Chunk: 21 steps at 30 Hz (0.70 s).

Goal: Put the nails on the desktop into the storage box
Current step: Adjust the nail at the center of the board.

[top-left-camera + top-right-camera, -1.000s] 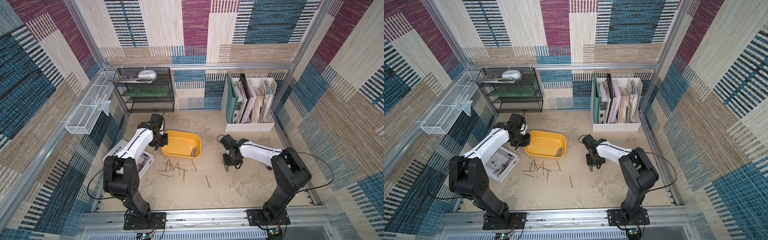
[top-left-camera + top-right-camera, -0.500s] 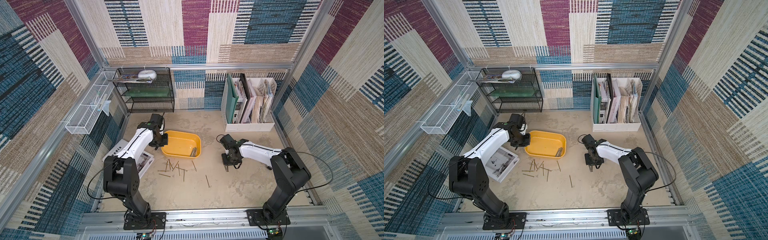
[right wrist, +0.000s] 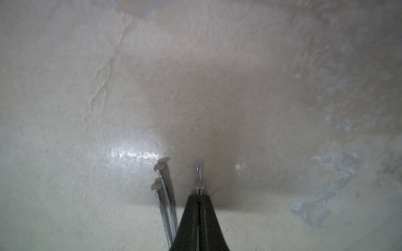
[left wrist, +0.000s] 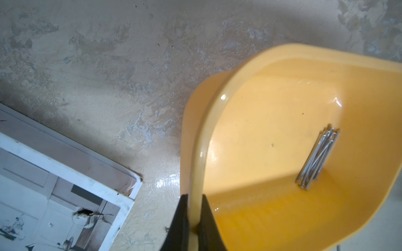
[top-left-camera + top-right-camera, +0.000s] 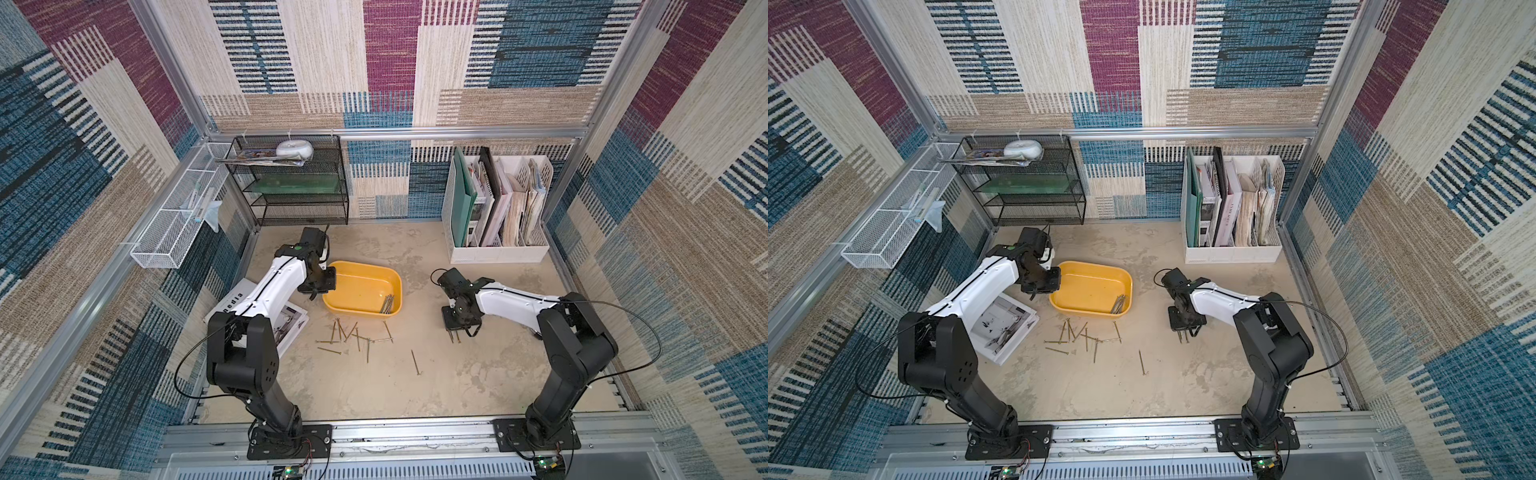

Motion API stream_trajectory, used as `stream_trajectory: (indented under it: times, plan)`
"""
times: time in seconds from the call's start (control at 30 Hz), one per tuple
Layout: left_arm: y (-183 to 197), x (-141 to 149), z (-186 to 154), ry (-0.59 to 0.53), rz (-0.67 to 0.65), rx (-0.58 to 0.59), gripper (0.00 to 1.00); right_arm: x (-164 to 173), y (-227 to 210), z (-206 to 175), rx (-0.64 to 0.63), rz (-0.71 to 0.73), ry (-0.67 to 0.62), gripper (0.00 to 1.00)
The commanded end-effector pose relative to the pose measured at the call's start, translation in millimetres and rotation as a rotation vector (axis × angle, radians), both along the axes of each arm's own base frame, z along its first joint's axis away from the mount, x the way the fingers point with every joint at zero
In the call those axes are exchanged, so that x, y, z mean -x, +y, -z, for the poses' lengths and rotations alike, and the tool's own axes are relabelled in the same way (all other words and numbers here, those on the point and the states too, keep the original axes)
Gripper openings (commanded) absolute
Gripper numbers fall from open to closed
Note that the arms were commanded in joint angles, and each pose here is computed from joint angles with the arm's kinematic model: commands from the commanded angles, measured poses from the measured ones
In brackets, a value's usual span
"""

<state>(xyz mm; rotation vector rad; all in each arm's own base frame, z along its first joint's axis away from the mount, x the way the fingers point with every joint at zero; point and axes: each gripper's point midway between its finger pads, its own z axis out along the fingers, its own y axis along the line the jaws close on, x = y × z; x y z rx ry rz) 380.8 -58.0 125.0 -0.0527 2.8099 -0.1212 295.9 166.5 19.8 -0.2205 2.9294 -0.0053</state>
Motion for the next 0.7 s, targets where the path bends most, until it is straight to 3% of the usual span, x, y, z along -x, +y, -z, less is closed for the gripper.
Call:
stream_trajectory:
  times: [0.0, 0.43, 0.57, 0.67]
  plan:
    - [-3.2, -2.2, -4.2, -0.009, 0.007, 0.018, 0.0, -3.0, -1.8, -12.0, 0.009, -0.001, -0.017, 0.0]
    - [-4.4, -2.0, -4.5, -0.008, 0.009, 0.026, 0.0, -2.9, 2.2, -30.0, -0.02, -0.032, -0.036, 0.03]
    - [-4.6, -2.2, -5.0, -0.01, 0.011, 0.026, 0.0, -1.7, 3.9, -25.6, -0.025, -0.039, -0.025, 0.09]
    - [-5.0, -2.3, -5.0, -0.01, 0.013, 0.027, 0.0, 1.4, 0.9, -20.5, -0.009, -0.041, -0.01, 0.22]
